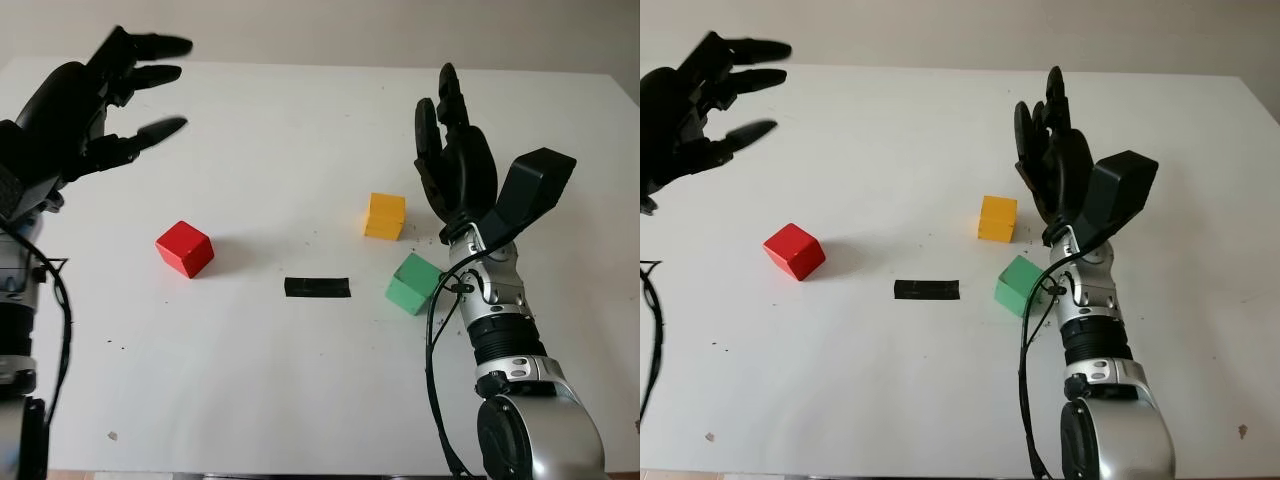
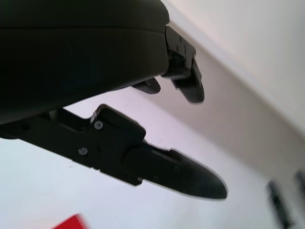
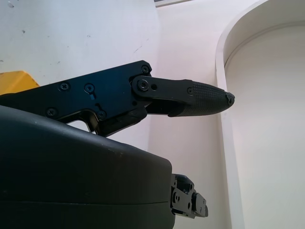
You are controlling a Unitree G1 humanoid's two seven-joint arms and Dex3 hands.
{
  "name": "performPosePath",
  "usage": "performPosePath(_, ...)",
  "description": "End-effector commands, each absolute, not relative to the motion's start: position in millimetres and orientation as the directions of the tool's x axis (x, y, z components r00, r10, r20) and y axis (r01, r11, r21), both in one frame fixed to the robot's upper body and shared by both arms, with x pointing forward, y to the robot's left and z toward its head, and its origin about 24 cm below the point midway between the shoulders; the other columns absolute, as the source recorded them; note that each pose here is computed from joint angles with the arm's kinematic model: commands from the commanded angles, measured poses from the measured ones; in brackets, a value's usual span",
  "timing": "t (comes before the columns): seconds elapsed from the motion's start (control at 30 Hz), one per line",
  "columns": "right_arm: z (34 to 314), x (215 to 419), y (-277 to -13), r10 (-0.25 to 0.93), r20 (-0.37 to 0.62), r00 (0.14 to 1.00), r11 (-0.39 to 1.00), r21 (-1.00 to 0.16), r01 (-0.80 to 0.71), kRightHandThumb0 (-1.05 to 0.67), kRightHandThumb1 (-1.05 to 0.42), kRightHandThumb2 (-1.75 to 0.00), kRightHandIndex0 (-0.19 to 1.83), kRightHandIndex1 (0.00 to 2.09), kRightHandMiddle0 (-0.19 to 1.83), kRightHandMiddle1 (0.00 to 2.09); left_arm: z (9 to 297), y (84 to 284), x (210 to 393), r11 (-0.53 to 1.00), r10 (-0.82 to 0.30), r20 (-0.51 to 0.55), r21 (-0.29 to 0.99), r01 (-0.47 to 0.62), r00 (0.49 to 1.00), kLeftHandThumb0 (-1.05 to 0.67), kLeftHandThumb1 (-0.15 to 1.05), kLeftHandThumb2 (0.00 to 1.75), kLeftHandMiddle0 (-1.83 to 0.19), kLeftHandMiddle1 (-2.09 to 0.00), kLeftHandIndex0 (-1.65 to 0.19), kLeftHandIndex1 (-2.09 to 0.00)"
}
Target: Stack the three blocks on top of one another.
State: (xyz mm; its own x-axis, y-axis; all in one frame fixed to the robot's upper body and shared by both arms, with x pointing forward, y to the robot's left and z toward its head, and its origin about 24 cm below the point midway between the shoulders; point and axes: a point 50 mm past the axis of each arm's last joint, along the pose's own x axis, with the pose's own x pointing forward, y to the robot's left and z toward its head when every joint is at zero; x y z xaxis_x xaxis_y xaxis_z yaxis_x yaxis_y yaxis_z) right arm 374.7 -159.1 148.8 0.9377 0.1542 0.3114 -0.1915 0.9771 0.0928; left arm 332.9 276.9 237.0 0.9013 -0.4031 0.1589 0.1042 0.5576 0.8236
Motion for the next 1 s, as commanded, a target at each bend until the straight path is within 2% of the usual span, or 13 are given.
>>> performPosePath(0.0, 150, 372, -164, 0.150, 0.317, 0.936, 0.979, 0.085, -0.186, -0.68, -1.05, -0.49, -0.19, 0.00, -0.19, 0.00, 256, 274.8, 329.3, 0.441, -0.409, 0.098, 0.892, 0.102, 0.907, -0.80, 0.68, 0.03, -0.29, -0.05, -0.57, -0.15)
performPosePath(0.07, 150, 372, -165, 0.150, 0.316, 0.937, 0.979, 0.087, -0.186, -0.67, -1.05, -0.49, -0.19, 0.00, -0.19, 0.00, 260, 270.8, 326.8, 0.326, -0.409, 0.014, 0.936, 0.132, 0.913, -0.71, 0.59, 0.03, -0.25, -0.04, -0.60, -0.10)
performPosePath(0.17, 150, 371, -165, 0.152, 0.316, 0.937, 0.979, 0.079, -0.185, -0.69, -1.05, -0.49, -0.19, 0.00, -0.19, 0.00, 265, 265.7, 322.2, 0.125, -0.403, -0.081, 0.982, 0.143, 0.912, -0.78, 0.60, 0.05, -0.24, -0.05, -0.61, -0.07)
performPosePath(0.27, 150, 371, -165, 0.152, 0.318, 0.936, 0.980, 0.073, -0.184, -0.69, -1.05, -0.49, -0.19, 0.00, -0.19, 0.00, 266, 263.1, 319.2, 0.001, -0.375, -0.150, 0.987, 0.162, 0.915, -0.80, 0.60, 0.05, -0.23, -0.05, -0.60, -0.06)
performPosePath(0.4, 150, 370, -165, 0.152, 0.321, 0.935, 0.980, 0.071, -0.184, -0.68, -1.05, -0.49, -0.19, 0.00, -0.19, 0.00, 264, 261.0, 315.4, -0.099, -0.361, -0.191, 0.981, 0.167, 0.913, -0.84, 0.59, 0.05, -0.23, -0.05, -0.61, -0.06)
performPosePath(0.5, 150, 369, -166, 0.153, 0.322, 0.934, 0.981, 0.068, -0.184, -0.69, -1.05, -0.49, -0.19, 0.00, -0.19, 0.00, 261, 258.9, 314.9, -0.142, -0.368, -0.206, 0.976, 0.164, 0.907, -0.87, 0.59, 0.05, -0.21, -0.04, -0.60, -0.05)
performPosePath(0.7, 150, 369, -166, 0.156, 0.315, 0.936, 0.981, 0.066, -0.185, -0.69, -1.05, -0.50, -0.19, 0.00, -0.19, 0.00, 254, 253.8, 317.4, -0.173, -0.353, -0.208, 0.973, 0.154, 0.912, -0.79, 0.57, 0.05, -0.17, -0.04, -0.59, -0.05)
performPosePath(0.97, 150, 368, -168, 0.150, 0.307, 0.940, 0.981, 0.068, -0.179, -0.68, -1.05, -0.52, -0.19, 0.00, -0.19, 0.00, 236, 248.4, 322.7, -0.166, -0.393, -0.202, 0.975, 0.147, 0.897, -0.75, 0.59, 0.06, -0.18, -0.06, -0.62, -0.06)
